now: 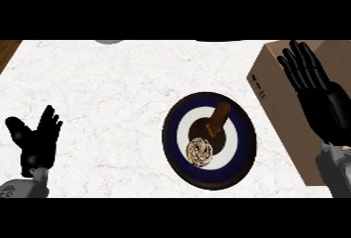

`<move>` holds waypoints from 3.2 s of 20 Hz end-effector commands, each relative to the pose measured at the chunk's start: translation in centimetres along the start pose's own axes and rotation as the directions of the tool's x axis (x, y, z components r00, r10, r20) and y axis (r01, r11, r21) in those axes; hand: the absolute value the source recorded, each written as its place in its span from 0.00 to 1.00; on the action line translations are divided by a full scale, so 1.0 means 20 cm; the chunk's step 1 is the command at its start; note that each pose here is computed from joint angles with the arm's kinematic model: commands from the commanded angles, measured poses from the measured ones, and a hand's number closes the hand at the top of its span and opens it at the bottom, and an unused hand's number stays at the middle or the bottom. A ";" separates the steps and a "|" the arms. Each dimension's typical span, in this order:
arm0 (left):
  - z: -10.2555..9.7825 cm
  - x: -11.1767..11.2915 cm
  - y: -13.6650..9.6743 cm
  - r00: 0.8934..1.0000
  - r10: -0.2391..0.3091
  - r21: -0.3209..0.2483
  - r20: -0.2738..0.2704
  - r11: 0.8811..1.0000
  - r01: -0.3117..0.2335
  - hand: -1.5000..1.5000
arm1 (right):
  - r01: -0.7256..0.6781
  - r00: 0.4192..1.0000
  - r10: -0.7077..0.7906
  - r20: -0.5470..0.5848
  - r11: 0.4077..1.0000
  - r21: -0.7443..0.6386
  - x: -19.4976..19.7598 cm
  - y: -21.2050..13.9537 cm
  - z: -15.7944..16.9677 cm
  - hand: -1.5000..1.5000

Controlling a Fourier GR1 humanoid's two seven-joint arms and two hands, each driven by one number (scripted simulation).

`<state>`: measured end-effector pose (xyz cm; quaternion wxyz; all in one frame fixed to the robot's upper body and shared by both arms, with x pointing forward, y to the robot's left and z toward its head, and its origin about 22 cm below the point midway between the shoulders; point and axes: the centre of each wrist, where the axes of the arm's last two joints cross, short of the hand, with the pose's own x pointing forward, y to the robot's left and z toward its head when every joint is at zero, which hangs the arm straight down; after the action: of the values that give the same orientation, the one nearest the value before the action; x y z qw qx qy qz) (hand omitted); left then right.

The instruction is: Pick the sweet potato from the plate and place it in the cardboard box

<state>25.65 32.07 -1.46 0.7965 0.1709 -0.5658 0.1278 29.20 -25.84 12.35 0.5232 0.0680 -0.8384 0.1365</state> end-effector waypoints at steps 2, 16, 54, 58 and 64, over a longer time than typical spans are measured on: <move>-0.02 0.10 0.02 0.994 -0.026 -0.099 0.108 0.994 0.037 0.50 | -0.093 0.988 0.061 -0.144 0.970 -0.223 -0.06 -0.01 0.07 0.00; 0.07 0.29 0.08 0.980 0.059 -0.347 0.192 0.938 0.012 0.50 | -0.651 0.747 0.576 -0.331 0.533 -0.541 -0.03 0.27 0.21 0.00; 0.13 0.27 0.10 0.980 0.088 -0.369 0.181 0.929 -0.016 0.50 | -0.644 -0.098 0.512 -0.853 0.621 0.447 0.02 0.75 -0.38 0.00; 0.12 0.25 0.05 0.980 0.067 -0.347 0.188 0.938 0.002 0.50 | -0.660 -0.065 0.523 -0.850 0.616 0.430 0.02 0.69 -0.40 0.00; 0.13 0.30 0.03 0.979 0.063 -0.355 0.194 0.935 0.010 0.50 | -0.671 -0.084 0.556 -0.827 0.582 0.459 -0.02 0.74 -0.42 0.00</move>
<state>24.55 31.90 4.92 0.7518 0.0257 -0.6587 0.0182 32.70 -10.27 12.94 0.7622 -0.4038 -0.3834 0.3303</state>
